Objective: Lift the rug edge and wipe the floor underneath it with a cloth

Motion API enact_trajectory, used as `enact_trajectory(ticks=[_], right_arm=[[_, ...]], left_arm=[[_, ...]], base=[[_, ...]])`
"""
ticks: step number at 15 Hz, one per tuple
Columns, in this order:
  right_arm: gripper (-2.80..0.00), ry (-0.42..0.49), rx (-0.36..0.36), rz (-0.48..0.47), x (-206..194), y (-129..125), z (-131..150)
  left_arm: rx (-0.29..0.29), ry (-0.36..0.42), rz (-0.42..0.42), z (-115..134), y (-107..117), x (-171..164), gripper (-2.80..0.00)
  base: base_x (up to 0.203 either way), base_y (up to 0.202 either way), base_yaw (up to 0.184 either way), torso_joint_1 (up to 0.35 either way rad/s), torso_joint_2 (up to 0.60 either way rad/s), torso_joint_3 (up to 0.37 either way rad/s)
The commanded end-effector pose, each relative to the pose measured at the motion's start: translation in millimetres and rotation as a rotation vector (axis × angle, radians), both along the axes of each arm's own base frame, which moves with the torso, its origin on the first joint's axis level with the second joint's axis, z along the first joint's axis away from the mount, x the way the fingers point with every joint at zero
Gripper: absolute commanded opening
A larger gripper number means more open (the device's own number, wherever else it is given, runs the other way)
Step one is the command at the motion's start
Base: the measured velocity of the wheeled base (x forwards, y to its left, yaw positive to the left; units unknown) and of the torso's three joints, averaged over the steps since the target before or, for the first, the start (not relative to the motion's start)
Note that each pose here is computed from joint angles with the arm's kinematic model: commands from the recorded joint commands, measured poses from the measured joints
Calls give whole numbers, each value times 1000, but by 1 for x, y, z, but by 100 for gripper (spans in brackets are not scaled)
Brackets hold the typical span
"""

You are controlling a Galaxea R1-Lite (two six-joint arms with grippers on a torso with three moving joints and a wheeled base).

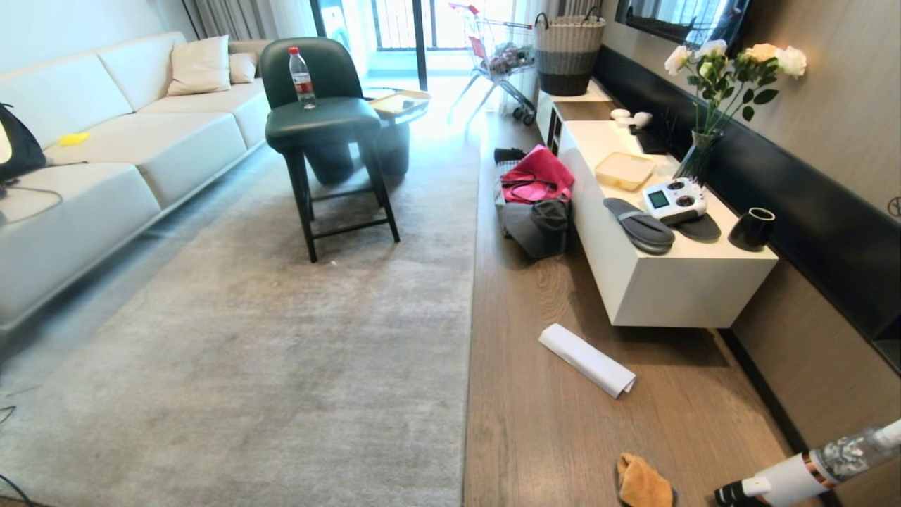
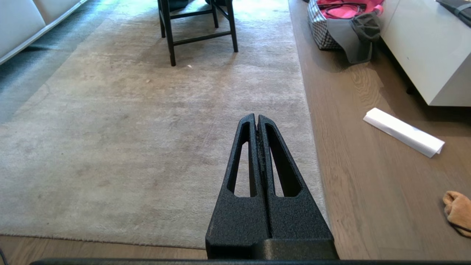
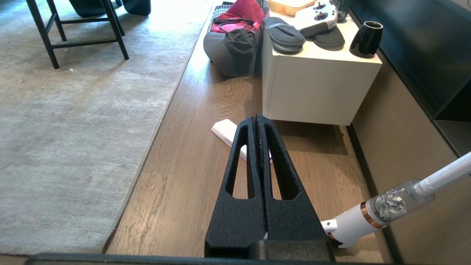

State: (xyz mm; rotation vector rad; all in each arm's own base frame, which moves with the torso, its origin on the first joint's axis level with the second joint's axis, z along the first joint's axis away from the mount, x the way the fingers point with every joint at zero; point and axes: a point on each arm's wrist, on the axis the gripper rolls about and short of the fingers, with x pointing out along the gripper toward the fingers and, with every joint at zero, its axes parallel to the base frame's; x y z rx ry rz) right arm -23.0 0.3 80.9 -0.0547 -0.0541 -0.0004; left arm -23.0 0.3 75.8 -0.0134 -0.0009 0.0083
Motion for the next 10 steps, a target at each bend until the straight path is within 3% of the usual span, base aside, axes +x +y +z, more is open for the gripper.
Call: enact_trajectory(ticks=[1,10], right_arm=[[-280,0,-1,0,0,0,0],[-280,-1,-2,0,0,0,0]], left_arm=[[0,1,2,0,0,0,-280],[0,1,1,0,0,0,-280]], base=[[0,0,0,0,0,0],[0,0,0,0,0,0]])
